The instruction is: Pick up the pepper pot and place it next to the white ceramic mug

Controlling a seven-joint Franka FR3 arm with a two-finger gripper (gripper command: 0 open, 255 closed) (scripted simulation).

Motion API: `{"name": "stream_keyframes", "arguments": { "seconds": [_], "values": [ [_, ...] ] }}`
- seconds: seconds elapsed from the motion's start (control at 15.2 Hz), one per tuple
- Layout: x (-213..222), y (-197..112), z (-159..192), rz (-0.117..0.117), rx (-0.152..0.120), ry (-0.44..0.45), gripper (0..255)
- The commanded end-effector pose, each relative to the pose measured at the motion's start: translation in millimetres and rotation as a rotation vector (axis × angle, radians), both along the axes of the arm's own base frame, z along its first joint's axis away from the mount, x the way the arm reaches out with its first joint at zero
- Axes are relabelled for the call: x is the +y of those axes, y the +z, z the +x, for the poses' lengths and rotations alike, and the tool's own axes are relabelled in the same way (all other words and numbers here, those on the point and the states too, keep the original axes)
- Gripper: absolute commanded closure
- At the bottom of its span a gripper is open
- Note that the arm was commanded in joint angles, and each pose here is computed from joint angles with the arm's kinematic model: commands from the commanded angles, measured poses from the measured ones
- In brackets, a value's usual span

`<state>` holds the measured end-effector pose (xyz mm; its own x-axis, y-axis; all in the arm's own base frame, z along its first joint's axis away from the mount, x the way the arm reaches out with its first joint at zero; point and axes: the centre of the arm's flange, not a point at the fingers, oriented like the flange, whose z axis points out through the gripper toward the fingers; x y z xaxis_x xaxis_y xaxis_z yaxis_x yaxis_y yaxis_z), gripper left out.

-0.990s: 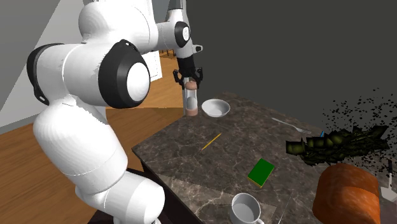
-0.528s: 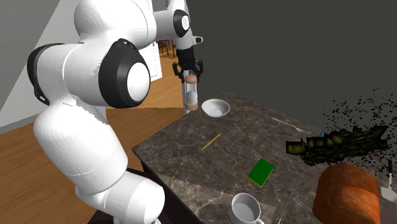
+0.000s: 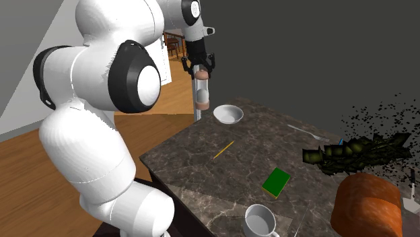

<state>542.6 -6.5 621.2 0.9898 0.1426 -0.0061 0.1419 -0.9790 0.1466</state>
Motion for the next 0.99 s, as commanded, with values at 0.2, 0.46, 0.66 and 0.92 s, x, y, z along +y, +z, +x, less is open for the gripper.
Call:
{"name": "stream_keyframes", "arguments": {
  "seconds": [0.2, 0.46, 0.66, 0.92],
  "values": [
    [0, 27, -1, 0.000, 0.000, 0.000, 255],
    [-17, 35, -21, 0.000, 0.000, 0.000, 255],
    [-42, 35, -51, 0.000, 0.000, 0.000, 255],
    [-75, 35, -92, 0.000, 0.000, 0.000, 255]
  ]
}}
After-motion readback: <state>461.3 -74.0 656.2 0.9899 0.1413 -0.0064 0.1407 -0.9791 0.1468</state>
